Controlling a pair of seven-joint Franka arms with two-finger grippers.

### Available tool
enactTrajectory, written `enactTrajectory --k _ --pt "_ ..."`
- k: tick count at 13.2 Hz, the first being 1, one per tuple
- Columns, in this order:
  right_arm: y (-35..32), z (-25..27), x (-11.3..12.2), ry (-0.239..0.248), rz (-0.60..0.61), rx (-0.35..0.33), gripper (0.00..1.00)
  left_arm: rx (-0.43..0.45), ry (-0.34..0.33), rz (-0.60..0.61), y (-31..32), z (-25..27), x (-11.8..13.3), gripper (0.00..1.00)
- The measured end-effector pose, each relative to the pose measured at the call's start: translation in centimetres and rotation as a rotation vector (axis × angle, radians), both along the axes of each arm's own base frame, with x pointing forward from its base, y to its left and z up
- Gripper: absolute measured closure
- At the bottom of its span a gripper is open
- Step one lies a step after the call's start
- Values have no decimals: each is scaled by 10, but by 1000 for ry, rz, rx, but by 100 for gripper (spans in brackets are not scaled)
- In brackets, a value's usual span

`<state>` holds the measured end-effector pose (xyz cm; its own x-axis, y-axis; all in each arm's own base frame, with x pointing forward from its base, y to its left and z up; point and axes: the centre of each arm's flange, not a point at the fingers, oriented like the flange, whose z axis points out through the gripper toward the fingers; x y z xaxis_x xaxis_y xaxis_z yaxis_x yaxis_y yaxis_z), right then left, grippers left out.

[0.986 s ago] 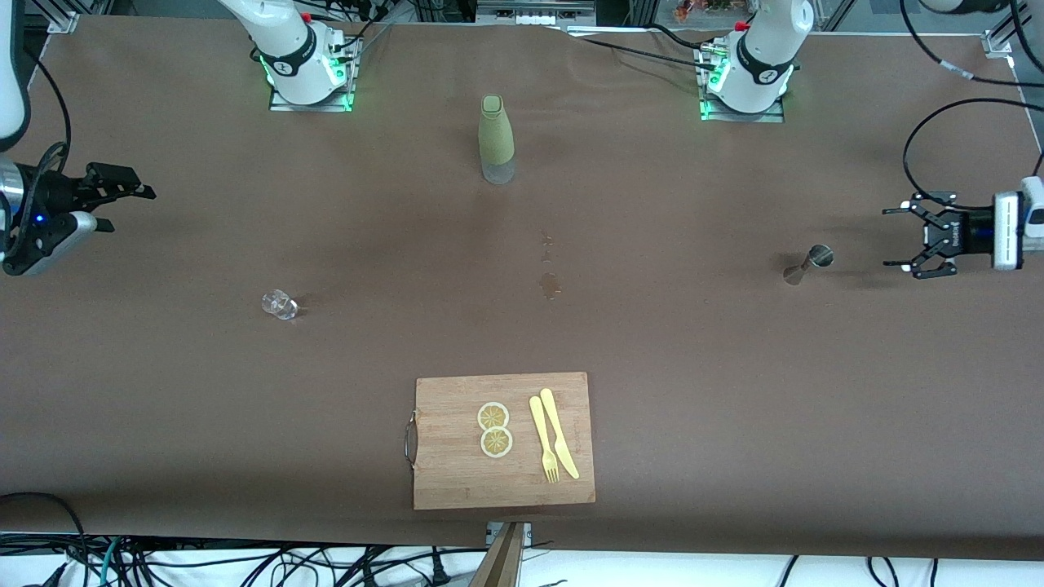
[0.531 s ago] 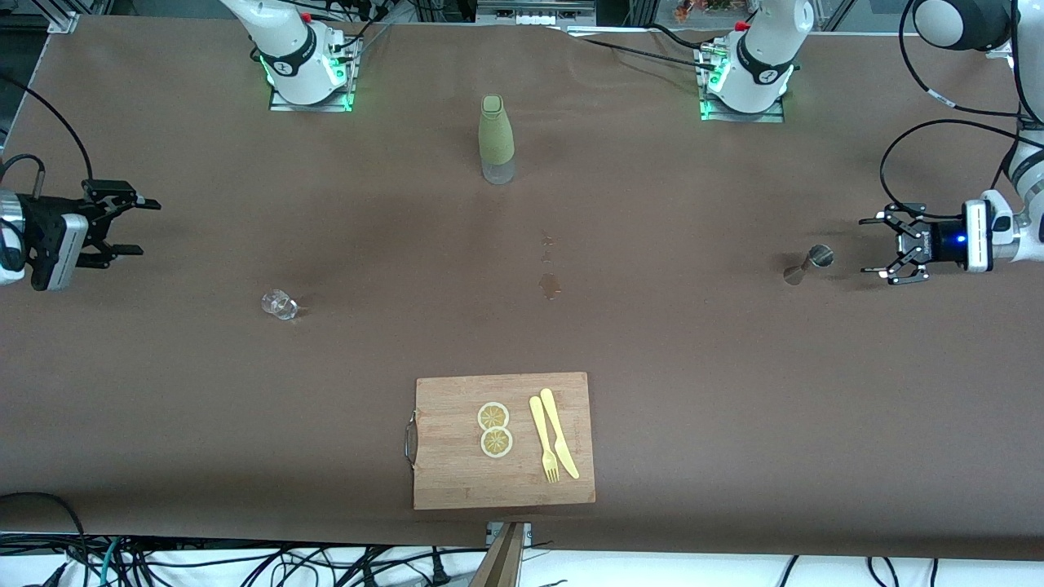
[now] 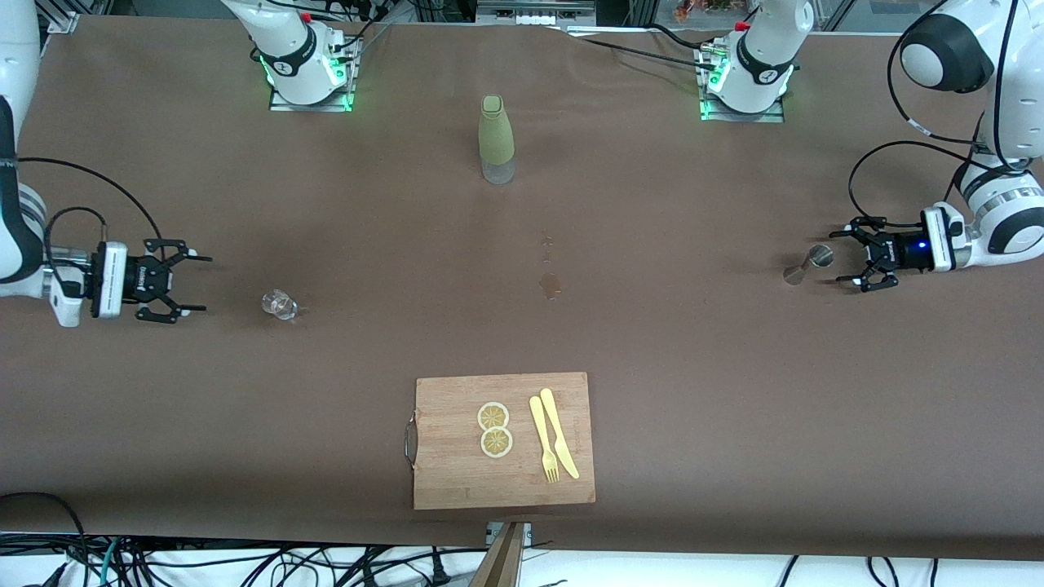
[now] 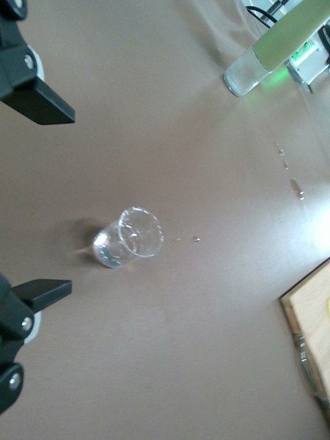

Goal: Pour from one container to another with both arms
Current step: 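Lower the left gripper to the steel jigger while the right gripper reaches the beaker, then close the left gripper on the jigger while the right gripper grasps the beaker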

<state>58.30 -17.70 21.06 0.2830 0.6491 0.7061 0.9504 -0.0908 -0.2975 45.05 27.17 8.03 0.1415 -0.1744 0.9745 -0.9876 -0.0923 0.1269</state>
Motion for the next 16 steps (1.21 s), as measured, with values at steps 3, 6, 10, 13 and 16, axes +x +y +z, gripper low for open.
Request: enactTrajectory --k 3,6,10,13,16 --pt "8 -44 -1 -110 30 94 0 -36 -7 -16 -18 -15 4 0" --pt "21 -86 -3 -166 27 177 0 -58 -7 -32 -30 -23 8 0" --pt "39 -127 -8 -218 10 259 0 -74 -11 -45 -40 -27 12 0" --pt "62 -133 -2 -232 25 300 0 -90 -14 -56 -50 -29 15 0" --pt "72 -137 -1 -236 42 314 0 -91 -17 -58 -51 -29 16 1"
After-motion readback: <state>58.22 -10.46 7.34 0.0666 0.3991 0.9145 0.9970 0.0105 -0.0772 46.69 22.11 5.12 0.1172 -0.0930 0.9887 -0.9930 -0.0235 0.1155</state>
